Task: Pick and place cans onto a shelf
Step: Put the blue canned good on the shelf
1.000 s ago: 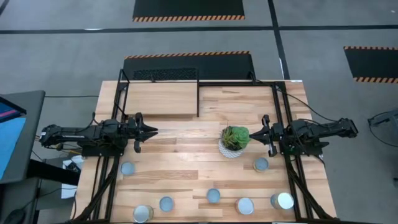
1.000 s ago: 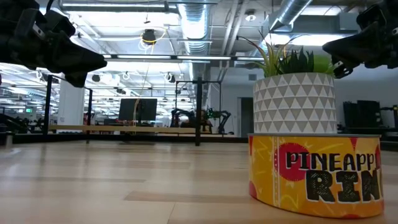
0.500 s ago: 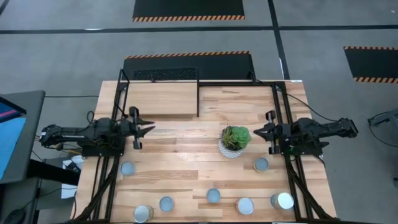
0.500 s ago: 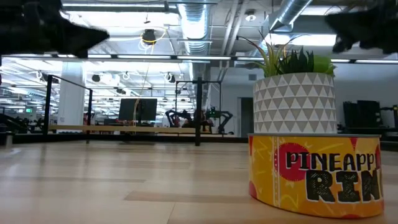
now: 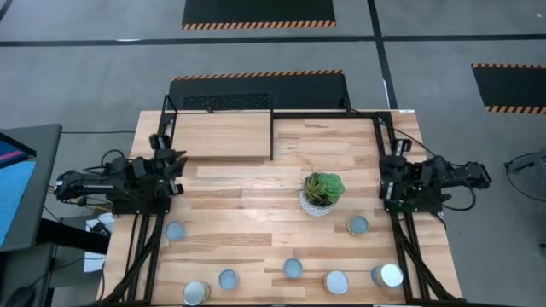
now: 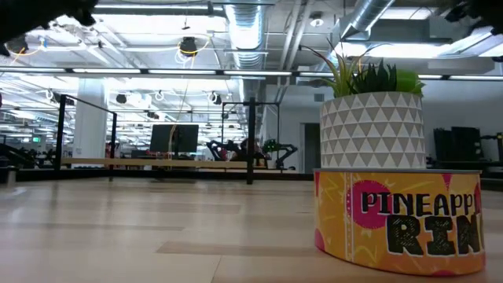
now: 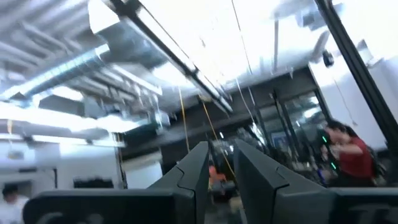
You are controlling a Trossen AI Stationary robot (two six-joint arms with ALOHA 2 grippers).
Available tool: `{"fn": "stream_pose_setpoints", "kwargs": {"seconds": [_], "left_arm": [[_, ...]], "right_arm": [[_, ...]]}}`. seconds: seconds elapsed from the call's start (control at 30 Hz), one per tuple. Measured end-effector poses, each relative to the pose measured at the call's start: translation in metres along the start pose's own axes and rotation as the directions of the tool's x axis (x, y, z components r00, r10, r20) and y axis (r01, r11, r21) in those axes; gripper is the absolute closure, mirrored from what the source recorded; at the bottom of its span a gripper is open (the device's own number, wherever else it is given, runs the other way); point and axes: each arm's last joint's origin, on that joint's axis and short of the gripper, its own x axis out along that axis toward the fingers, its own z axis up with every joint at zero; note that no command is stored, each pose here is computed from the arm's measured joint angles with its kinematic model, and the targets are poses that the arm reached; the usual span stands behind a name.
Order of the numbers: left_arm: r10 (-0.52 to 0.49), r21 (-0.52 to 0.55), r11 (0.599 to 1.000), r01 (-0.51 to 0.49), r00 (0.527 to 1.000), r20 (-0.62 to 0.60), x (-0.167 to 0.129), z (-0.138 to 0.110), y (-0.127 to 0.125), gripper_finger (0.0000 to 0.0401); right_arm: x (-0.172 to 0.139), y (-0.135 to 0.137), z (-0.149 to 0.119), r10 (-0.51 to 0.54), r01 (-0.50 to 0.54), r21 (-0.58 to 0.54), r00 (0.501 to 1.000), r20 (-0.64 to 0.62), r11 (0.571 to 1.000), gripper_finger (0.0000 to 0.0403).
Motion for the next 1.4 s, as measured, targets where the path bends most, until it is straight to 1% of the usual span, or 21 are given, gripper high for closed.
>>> {"fn": "stream_pose_setpoints", "kwargs": {"seconds": [0.1,0.2,0.3,0.37,0.53,0.6,0.67,0.73,0.8,0.87,0.97,1.07,1.13,1.23,1.33,1.4], "left_arm": [[0.001,0.003,1.000,-0.001,1.000,0.000,0.009,0.009,0.002,0.0333],[-0.009,0.006,1.000,0.009,1.000,-0.025,0.022,0.017,0.004,0.0333],[-0.039,0.007,0.999,0.040,0.994,-0.102,0.041,0.024,0.004,0.0333],[-0.058,0.008,0.998,0.060,0.987,-0.151,0.056,0.031,0.005,0.0333],[-0.081,0.009,0.996,0.085,0.974,-0.213,0.097,0.056,0.009,0.0333],[-0.095,0.009,0.995,0.101,0.963,-0.250,0.112,0.062,0.009,0.0333],[-0.115,-0.001,0.993,0.120,0.946,-0.303,0.124,0.065,0.008,0.0333],[-0.139,-0.024,0.990,0.140,0.918,-0.372,0.134,0.065,0.007,0.0333],[-0.165,-0.051,0.986,0.160,0.876,-0.453,0.141,0.059,0.003,0.0333],[-0.193,-0.078,0.981,0.179,0.820,-0.539,0.145,0.051,-0.001,0.0333],[-0.224,-0.115,0.974,0.197,0.727,-0.649,0.145,0.036,-0.007,0.0333],[-0.240,-0.163,0.971,0.177,0.660,-0.712,0.144,0.024,-0.012,0.0333],[-0.254,-0.214,0.967,0.140,0.631,-0.733,0.144,0.019,-0.014,0.0333],[-0.300,-0.301,0.948,0.100,0.587,-0.752,0.141,0.016,-0.018,0.0333],[-0.361,-0.375,0.923,0.084,0.524,-0.772,0.135,0.013,-0.023,0.0333],[-0.394,-0.410,0.909,0.073,0.475,-0.787,0.130,0.012,-0.025,0.0333]], "right_arm": [[0.004,-0.005,0.009,-0.021,0.020,0.022,0.999,0.037,1.000,0.0360],[0.005,-0.006,0.012,-0.016,0.015,0.028,0.999,0.040,1.000,0.0360],[0.009,-0.009,0.021,-0.001,-0.002,0.032,0.997,0.081,0.999,0.0360],[0.013,-0.012,0.028,0.022,-0.028,0.049,0.993,0.118,0.998,0.0360],[0.024,-0.020,0.051,0.080,-0.107,0.115,0.973,0.218,0.988,0.0360],[0.029,-0.021,0.056,0.099,-0.130,0.124,0.968,0.230,0.984,0.0360],[0.035,-0.021,0.056,0.114,-0.146,0.135,0.969,0.217,0.980,0.0360],[0.042,-0.017,0.051,0.141,-0.169,0.167,0.975,0.171,0.971,0.0360],[0.050,-0.010,0.040,0.188,-0.201,0.210,0.979,0.081,0.957,0.0360],[0.057,-0.002,0.027,0.226,-0.216,0.272,0.974,-0.006,0.938,0.0360],[0.064,0.008,0.011,0.266,-0.219,0.368,0.960,-0.084,0.904,0.0360],[0.070,0.016,0.000,0.295,-0.200,0.476,0.946,-0.133,0.856,0.0360],[0.074,0.020,-0.006,0.317,-0.174,0.555,0.933,-0.172,0.814,0.0360],[0.078,0.030,-0.019,0.386,-0.129,0.662,0.886,-0.257,0.738,0.0360],[0.078,0.043,-0.034,0.469,-0.062,0.729,0.801,-0.371,0.682,0.0360],[0.077,0.050,-0.041,0.513,-0.008,0.765,0.746,-0.425,0.644,0.0360]]}}
